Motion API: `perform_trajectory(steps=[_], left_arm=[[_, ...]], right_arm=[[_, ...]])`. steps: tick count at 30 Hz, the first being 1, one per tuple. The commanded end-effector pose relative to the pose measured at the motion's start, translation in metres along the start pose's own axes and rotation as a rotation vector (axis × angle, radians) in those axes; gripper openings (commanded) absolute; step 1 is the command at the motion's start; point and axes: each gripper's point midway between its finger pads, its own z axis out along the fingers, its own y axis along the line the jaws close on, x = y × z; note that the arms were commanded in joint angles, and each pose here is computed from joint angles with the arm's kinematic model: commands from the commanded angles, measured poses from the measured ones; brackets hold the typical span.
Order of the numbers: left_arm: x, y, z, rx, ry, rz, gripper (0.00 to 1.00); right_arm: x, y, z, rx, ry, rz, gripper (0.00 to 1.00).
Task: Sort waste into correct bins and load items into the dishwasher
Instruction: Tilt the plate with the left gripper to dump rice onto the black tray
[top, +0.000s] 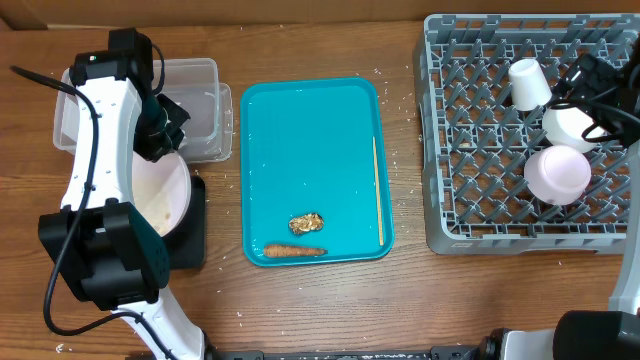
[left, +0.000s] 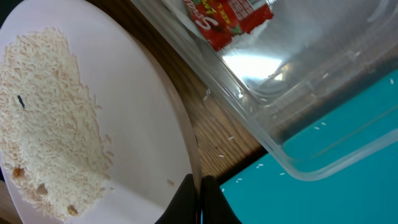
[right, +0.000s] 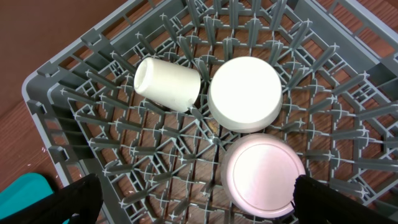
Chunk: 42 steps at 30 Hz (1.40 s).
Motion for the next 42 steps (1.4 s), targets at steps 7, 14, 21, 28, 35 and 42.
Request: perform_trajectory(steps=[7, 14, 21, 28, 35, 42], left_arm=[[0.017, -0.014, -0.004, 0.105, 0.093, 0.077, 0.04], [0.024, -0.017, -0.006, 0.156, 0.15, 0.107, 0.04], [0.022, -0.014, -0.009, 0.21, 0.193, 0.105, 0.04], [0.024, -0.019, -0.016, 0.309, 0.248, 0.143, 0.04], [0.021, -0.013, -0.019, 0.349, 0.271, 0.153, 0.04], [0.021, -0.002, -0.027, 0.379, 0.294, 0.17, 0.04]], right_arm=[[-0.005, -0.001, -0.004, 0.002, -0.017, 0.004, 1.0], [-0.005, -0.001, -0.004, 0.002, -0.017, 0.004, 1.0], [-0.005, -0.001, -0.004, 0.002, -0.017, 0.004, 1.0], [-0.005, -0.001, -0.004, 0.002, -0.017, 0.004, 1.0], [-0.005, -0.001, -0.004, 0.002, -0.017, 0.004, 1.0], [-0.005, -0.001, -0.004, 0.002, -0.017, 0.004, 1.0]])
